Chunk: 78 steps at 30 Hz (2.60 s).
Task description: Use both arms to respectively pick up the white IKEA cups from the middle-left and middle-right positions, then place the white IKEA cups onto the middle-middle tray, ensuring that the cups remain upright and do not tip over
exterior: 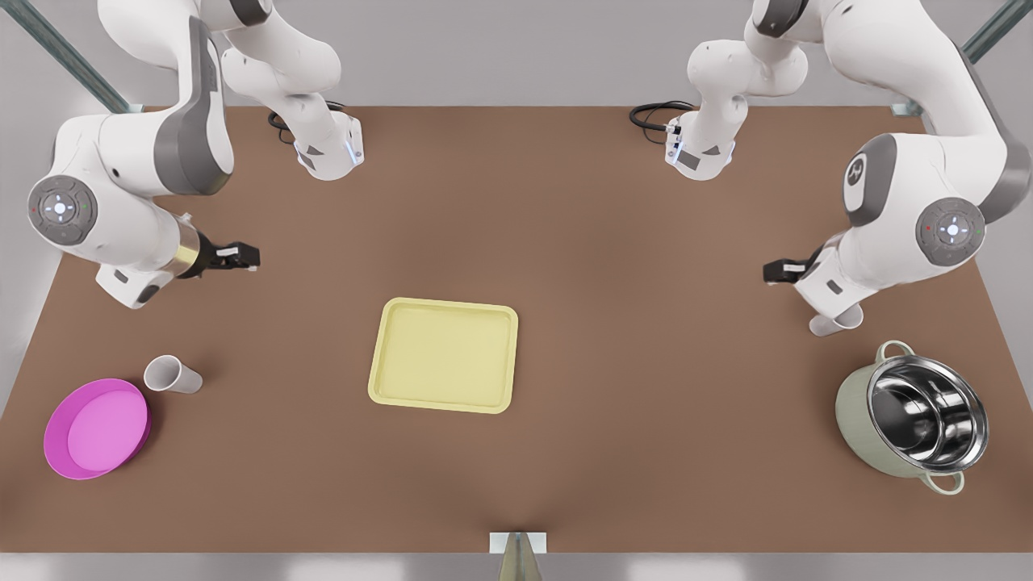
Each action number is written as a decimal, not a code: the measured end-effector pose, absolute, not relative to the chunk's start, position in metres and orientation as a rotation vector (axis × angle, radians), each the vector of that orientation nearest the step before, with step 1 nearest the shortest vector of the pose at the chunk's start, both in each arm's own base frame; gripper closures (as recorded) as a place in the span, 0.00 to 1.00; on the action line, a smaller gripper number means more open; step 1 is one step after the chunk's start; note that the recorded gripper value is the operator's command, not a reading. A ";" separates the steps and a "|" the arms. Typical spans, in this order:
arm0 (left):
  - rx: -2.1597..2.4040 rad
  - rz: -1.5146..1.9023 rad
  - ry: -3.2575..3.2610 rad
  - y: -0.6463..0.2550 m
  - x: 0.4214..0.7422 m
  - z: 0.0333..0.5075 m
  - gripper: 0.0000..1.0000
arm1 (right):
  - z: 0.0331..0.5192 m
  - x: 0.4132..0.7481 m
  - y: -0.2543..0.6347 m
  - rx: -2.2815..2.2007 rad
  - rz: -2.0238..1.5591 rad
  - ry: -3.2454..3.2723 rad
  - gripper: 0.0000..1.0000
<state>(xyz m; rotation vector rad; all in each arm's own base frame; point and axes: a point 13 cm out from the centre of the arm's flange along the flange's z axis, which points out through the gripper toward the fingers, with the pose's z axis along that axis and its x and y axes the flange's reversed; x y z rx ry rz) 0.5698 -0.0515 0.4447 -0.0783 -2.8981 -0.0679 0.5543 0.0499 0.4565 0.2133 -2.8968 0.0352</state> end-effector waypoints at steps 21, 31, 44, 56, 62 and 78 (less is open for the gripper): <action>0.427 -0.036 -2.891 0.174 0.546 0.137 0.00 | 0.210 0.671 -0.228 -0.052 -0.271 -3.006 0.00; 0.431 -0.028 -2.872 0.184 0.525 0.111 0.44 | 0.137 0.668 -0.285 0.077 -0.243 -3.047 0.00; 0.490 -0.064 -2.965 0.210 0.543 0.147 0.79 | 0.097 0.642 -0.294 0.286 -0.200 -2.974 0.14; -0.586 -0.081 -3.078 -0.305 0.641 0.252 0.79 | 0.100 0.651 -0.277 0.418 -0.236 -2.974 0.79; -0.634 -0.067 -3.190 -0.487 0.627 0.237 0.79 | 0.178 0.707 0.019 0.911 -0.478 -2.890 0.79; -0.099 0.062 -3.228 -0.593 0.566 0.145 0.79 | 0.101 0.591 0.279 0.738 -0.248 -2.991 0.79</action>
